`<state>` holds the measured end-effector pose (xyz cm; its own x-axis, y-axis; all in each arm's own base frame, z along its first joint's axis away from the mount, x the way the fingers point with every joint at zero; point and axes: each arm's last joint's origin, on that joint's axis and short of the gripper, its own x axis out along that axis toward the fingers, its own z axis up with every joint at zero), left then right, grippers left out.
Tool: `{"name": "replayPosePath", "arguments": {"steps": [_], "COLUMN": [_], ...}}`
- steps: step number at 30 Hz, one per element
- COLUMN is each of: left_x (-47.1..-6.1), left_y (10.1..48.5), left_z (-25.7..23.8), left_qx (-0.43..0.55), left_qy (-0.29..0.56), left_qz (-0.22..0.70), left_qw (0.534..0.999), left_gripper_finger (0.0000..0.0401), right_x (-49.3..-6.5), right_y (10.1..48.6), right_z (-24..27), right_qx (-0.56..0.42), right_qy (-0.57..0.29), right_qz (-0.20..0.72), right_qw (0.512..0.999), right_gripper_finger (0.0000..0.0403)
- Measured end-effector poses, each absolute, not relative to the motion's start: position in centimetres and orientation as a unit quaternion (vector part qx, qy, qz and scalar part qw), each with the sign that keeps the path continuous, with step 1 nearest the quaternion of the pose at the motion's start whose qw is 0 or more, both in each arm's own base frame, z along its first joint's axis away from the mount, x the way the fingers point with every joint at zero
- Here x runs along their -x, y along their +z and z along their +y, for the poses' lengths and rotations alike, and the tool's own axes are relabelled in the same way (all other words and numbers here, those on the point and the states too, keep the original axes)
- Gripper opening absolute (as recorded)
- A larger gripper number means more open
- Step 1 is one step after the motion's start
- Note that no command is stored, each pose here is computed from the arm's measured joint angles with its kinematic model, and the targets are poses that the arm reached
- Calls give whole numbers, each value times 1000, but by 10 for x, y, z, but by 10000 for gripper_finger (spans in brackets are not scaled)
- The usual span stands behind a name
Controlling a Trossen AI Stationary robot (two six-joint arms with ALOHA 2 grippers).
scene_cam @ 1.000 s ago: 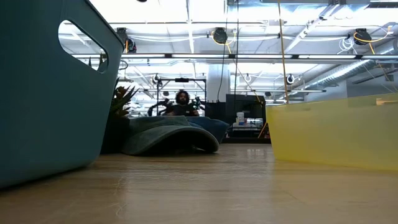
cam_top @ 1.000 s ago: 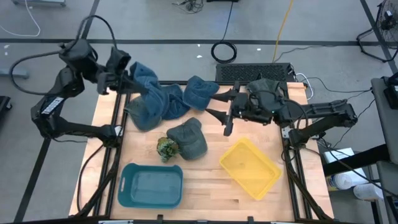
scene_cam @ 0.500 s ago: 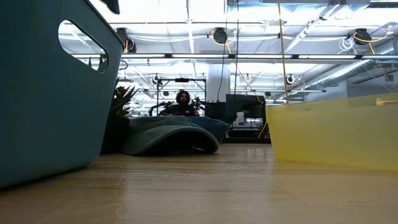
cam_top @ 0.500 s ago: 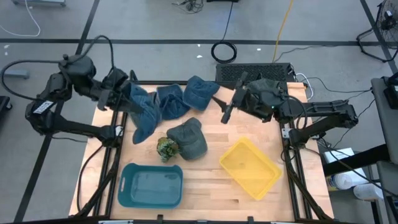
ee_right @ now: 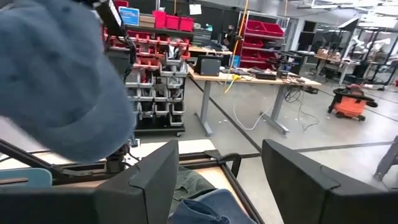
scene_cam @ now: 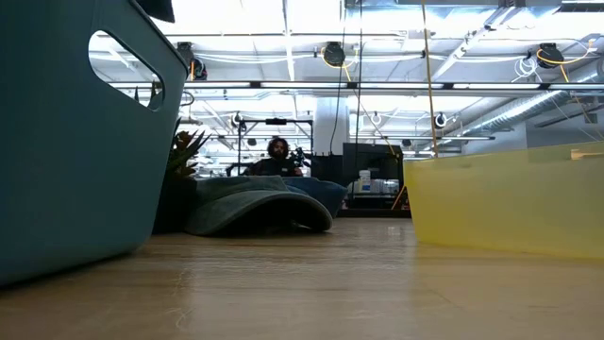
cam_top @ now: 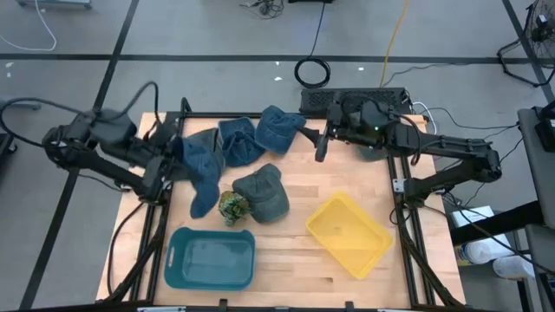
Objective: Pick & Place hat
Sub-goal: Put the right blue cap into the blue bin
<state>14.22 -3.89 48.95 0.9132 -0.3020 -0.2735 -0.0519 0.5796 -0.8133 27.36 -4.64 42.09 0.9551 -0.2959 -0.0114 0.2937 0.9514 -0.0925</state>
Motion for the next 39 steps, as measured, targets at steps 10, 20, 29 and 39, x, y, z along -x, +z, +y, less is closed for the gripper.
{"name": "replayPosePath", "arguments": {"steps": [10, 20, 29, 39], "left_x": [-154, -160, -172, -187], "left_y": [475, 464, 452, 439], "left_z": [-82, -102, -118, -145], "left_qx": [456, 487, 485, 465], "left_qy": [-139, -151, -132, -155], "left_qz": [307, 388, 427, 462], "left_qw": [824, 768, 752, 739], "left_gripper_finger": [25, 25, 25, 25], "right_x": [-271, -270, -270, -264], "right_y": [421, 421, 421, 427], "right_z": [-59, -64, -63, -62], "right_qx": [44, 62, 62, 98], "right_qy": [-140, -147, -147, -147], "right_qz": [11, 14, 14, 8], "right_qw": [989, 987, 987, 984], "right_gripper_finger": [219, 219, 219, 219]}}
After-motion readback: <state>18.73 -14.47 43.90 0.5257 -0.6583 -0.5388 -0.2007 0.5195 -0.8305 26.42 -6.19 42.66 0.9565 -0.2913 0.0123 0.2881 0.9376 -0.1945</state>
